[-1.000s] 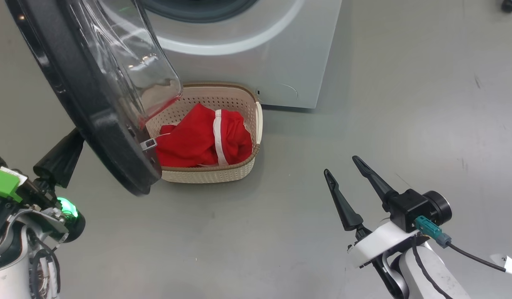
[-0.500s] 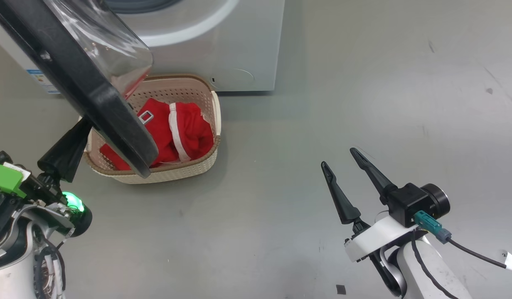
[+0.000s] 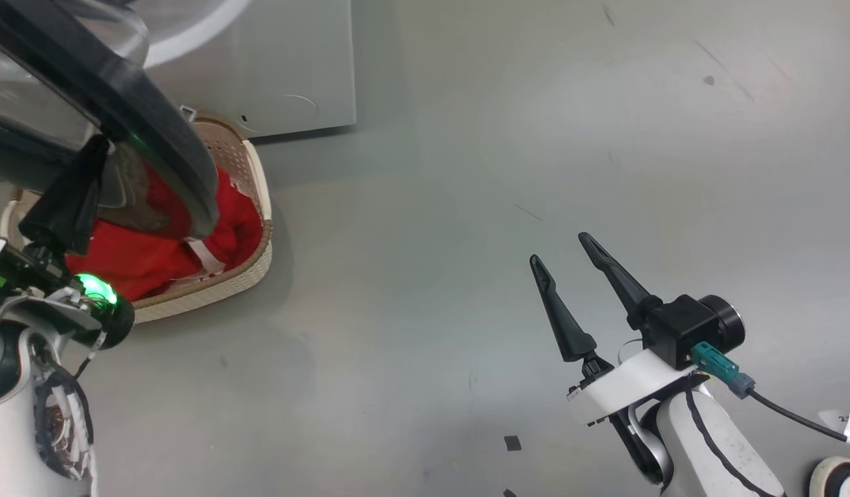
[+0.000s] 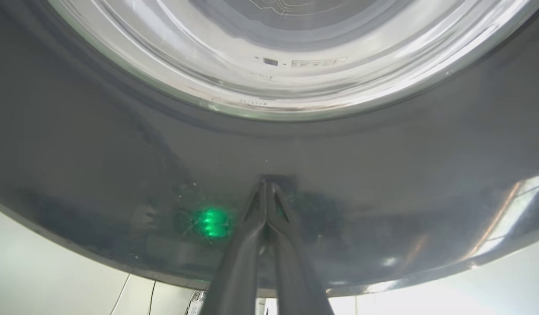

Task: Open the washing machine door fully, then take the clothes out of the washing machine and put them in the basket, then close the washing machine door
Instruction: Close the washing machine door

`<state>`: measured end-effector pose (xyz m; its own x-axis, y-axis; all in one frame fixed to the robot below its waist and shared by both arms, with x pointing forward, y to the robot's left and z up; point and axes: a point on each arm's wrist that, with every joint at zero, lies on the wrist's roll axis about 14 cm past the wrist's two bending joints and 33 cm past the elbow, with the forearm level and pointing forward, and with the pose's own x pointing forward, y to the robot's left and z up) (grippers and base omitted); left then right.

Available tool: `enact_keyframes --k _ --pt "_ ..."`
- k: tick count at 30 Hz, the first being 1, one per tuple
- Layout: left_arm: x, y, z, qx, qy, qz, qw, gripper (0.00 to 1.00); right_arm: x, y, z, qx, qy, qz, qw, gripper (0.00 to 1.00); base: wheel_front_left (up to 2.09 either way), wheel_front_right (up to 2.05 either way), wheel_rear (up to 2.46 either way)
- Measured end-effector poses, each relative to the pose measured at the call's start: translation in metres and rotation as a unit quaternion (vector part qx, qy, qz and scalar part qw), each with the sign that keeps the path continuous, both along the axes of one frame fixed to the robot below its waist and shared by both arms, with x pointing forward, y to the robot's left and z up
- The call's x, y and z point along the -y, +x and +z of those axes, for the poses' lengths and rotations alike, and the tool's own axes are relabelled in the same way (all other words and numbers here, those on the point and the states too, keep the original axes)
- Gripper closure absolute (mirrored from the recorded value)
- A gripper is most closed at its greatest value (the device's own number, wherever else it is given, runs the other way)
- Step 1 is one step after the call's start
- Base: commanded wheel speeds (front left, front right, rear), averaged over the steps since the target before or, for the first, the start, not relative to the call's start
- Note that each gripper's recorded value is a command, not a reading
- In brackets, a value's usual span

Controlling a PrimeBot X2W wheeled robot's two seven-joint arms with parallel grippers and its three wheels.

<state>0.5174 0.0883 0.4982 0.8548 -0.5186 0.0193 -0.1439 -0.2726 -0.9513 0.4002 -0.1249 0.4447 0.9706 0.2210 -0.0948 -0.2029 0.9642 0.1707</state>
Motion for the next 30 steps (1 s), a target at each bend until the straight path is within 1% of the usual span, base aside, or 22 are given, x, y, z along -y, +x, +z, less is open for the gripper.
enact_keyframes --k 7,19,24,30 --pt "0.031 0.029 -0.002 0.002 -0.022 -0.009 1.000 1.00 0.025 -0.004 -0.005 -0.012 0.000 -0.040 0.999 0.00 0.00 0.00 0.00" --pt "0.077 0.064 -0.028 -0.040 -0.044 -0.011 0.998 1.00 0.057 -0.009 -0.010 -0.024 -0.011 -0.093 0.995 0.00 0.00 0.00 0.00" --pt "0.082 0.072 -0.035 -0.054 -0.049 -0.003 0.997 1.00 0.060 -0.009 -0.011 -0.026 -0.012 -0.101 0.994 0.00 0.00 0.00 0.00" --pt "0.085 0.068 -0.040 -0.068 -0.042 -0.010 0.997 1.00 0.058 -0.006 -0.007 -0.020 -0.010 -0.100 0.995 0.00 0.00 0.00 0.00"
